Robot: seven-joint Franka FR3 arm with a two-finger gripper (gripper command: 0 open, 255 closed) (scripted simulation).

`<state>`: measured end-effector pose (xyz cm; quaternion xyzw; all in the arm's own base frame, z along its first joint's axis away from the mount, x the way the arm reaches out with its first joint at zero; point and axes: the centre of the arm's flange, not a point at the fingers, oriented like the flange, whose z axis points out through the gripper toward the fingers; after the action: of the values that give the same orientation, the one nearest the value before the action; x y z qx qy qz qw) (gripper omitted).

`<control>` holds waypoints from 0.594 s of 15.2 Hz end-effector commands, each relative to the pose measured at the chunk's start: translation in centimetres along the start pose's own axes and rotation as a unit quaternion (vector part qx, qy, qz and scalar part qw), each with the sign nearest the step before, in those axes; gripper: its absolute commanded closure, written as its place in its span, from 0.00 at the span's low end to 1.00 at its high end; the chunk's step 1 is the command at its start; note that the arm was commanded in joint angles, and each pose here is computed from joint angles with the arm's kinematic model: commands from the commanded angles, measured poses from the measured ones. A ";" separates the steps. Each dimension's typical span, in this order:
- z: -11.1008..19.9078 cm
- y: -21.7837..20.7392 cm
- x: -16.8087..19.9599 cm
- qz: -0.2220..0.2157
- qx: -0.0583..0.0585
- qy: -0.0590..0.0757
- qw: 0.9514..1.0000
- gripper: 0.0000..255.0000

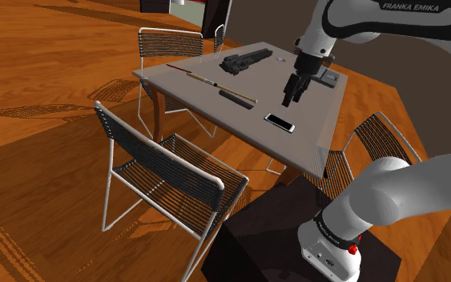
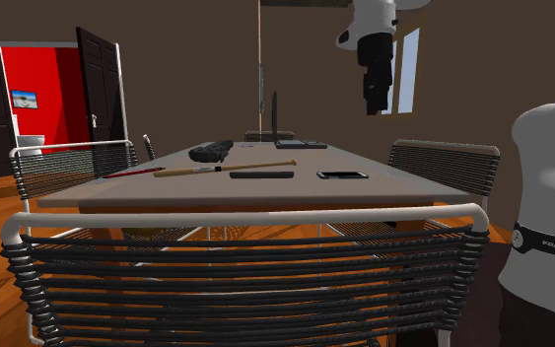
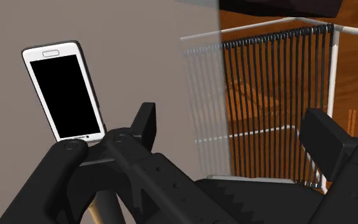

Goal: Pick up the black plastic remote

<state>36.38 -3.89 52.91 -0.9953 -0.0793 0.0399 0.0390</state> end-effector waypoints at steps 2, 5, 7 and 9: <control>1.2 1.5 3.4 -0.005 -0.003 0.004 1.000 0.00; 2.4 3.0 6.7 -0.009 -0.006 0.008 1.000 0.00; 3.1 4.1 8.9 -0.012 -0.007 0.010 1.000 0.00; 3.9 5.1 11.1 -0.015 -0.009 0.012 1.000 0.00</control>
<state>46.40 -6.37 48.45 -0.9947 -0.0930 0.0279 0.0326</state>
